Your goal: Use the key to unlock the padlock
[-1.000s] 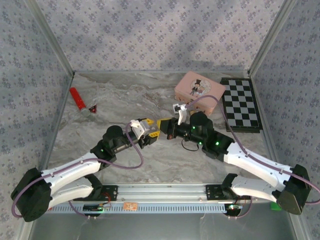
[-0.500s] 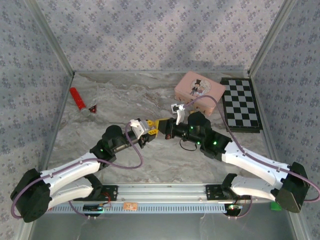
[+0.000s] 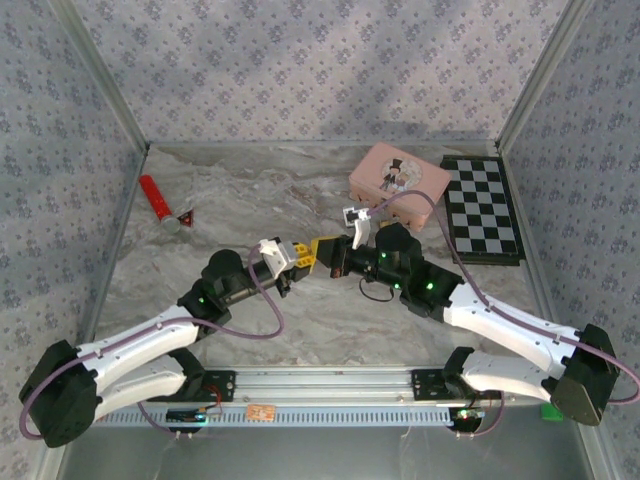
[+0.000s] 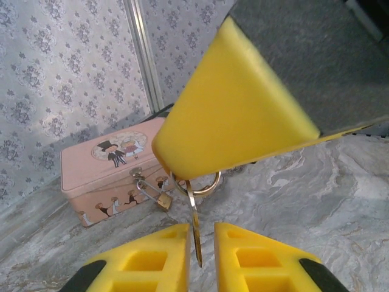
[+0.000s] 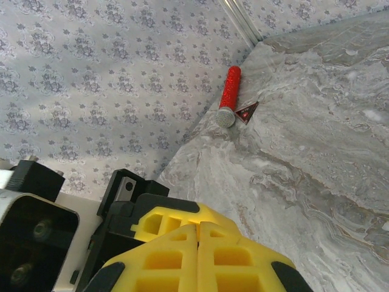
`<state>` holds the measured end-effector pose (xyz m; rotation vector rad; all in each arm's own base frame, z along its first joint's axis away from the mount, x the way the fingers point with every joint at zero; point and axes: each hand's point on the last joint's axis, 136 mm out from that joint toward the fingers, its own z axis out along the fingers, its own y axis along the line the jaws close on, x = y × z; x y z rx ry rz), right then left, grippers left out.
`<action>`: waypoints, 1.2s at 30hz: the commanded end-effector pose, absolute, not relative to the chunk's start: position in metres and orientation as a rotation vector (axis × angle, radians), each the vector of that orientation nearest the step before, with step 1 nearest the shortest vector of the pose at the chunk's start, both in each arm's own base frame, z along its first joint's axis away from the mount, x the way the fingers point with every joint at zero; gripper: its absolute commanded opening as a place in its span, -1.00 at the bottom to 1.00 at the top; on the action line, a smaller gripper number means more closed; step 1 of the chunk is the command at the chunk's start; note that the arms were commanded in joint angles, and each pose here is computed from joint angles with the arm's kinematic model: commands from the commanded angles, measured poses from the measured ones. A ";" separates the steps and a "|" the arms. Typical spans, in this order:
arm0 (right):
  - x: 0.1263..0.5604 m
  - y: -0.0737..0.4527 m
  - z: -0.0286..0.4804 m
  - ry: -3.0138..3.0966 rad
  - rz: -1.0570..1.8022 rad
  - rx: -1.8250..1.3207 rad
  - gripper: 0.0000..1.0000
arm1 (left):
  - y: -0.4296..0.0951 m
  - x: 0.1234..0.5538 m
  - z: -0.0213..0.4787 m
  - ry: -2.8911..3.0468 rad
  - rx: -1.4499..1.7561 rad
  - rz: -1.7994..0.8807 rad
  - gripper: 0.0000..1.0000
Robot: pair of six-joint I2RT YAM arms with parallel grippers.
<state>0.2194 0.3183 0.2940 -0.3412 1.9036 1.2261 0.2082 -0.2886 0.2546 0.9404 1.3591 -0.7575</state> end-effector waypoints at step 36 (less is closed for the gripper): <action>0.250 0.244 0.252 1.974 1.347 0.331 0.02 | -0.305 0.270 0.208 1.412 1.459 -0.124 -1.00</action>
